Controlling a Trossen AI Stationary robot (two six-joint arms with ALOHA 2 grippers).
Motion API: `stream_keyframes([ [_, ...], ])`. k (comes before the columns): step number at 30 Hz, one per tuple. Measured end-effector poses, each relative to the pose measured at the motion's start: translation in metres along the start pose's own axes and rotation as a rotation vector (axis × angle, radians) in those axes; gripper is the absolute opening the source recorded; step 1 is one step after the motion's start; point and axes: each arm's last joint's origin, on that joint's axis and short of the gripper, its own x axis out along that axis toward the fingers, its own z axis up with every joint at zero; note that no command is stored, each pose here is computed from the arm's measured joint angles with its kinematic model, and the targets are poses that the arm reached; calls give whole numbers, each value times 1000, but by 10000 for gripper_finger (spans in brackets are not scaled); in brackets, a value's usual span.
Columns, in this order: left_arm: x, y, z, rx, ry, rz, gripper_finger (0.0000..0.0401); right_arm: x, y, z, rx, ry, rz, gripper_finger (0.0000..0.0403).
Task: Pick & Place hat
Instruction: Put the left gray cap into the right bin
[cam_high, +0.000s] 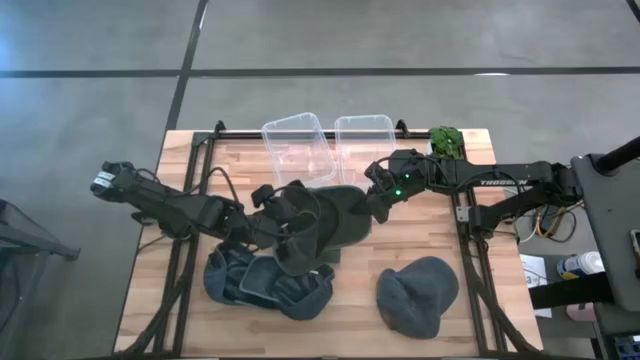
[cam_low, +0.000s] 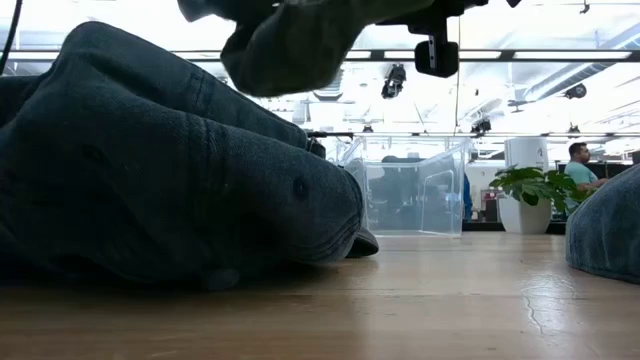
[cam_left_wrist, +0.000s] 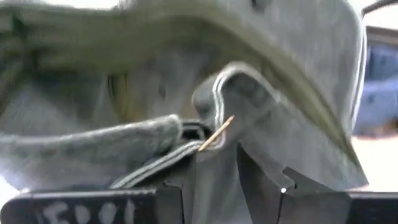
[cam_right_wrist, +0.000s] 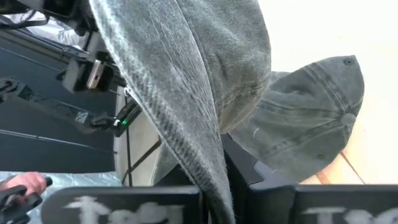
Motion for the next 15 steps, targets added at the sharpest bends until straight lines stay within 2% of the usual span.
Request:
stream_keyframes([
  [4, -4, 0, -14, -10, 114, 9, 110, 1, -1, -1, 25, 9, 2, 13],
  [7, -7, -1, -17, -14, 129, 18, 110, 1, -3, -2, 33, 13, -4, 13],
  [13, 1, 3, -15, 43, 59, 163, 110, 2, -3, -3, 54, 31, 10, 13],
  [15, 7, 2, -7, 34, -1, 162, 110, 2, -3, -3, 66, 32, 13, 13],
])
